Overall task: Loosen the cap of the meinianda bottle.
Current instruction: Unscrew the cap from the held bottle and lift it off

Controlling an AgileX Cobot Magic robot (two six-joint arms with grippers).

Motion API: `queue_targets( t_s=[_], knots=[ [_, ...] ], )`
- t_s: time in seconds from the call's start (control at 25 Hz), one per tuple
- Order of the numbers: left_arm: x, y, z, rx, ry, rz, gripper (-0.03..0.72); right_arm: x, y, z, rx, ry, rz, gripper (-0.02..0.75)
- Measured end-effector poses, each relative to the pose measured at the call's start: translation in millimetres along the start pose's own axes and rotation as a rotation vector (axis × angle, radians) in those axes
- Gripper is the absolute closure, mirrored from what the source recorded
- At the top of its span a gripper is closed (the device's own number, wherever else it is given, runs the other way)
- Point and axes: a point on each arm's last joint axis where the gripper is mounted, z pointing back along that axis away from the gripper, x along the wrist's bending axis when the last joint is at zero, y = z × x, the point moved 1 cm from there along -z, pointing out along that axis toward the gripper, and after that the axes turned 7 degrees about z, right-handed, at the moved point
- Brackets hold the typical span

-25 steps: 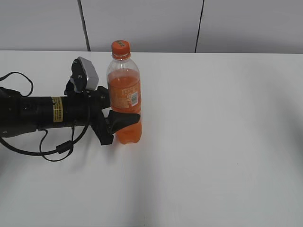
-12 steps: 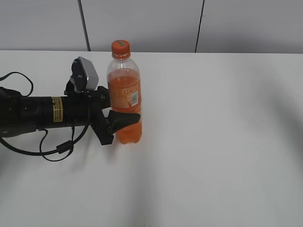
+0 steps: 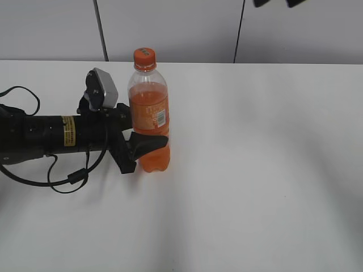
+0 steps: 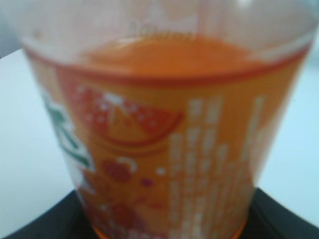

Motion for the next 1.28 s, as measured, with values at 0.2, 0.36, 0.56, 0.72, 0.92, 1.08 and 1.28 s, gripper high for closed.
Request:
queue_targets(
  t_s=[0.2,0.36,0.56,0.72,0.92,1.08,1.28],
  knots=[
    [0.0,0.0,0.0,0.000,0.000,0.000,0.278,48.3,-17.6,-24.4,0.017,-0.059,0.107,0.265],
    [0.0,0.0,0.0,0.000,0.000,0.000,0.278,80.5,-23.8,-47.6,0.049,-0.095,0.180,0.265],
    [0.0,0.0,0.0,0.000,0.000,0.000,0.278,114.2,-33.9,-67.3,0.050,-0.136,0.251,0.265],
    [0.0,0.0,0.0,0.000,0.000,0.000,0.278,131.1,-39.3,-79.3,0.047,-0.118,0.309,0.265],
    [0.0,0.0,0.0,0.000,0.000,0.000,0.278,132.6,-39.5,-95.7,0.073,-0.095,0.320,0.265],
    [0.0,0.0,0.0,0.000,0.000,0.000,0.278,130.3,-38.5,-104.3,0.091,-0.075,0.319,0.265],
    [0.0,0.0,0.0,0.000,0.000,0.000,0.278,130.2,-36.5,-116.8,0.116,-0.077,0.316,0.265]
  ],
)
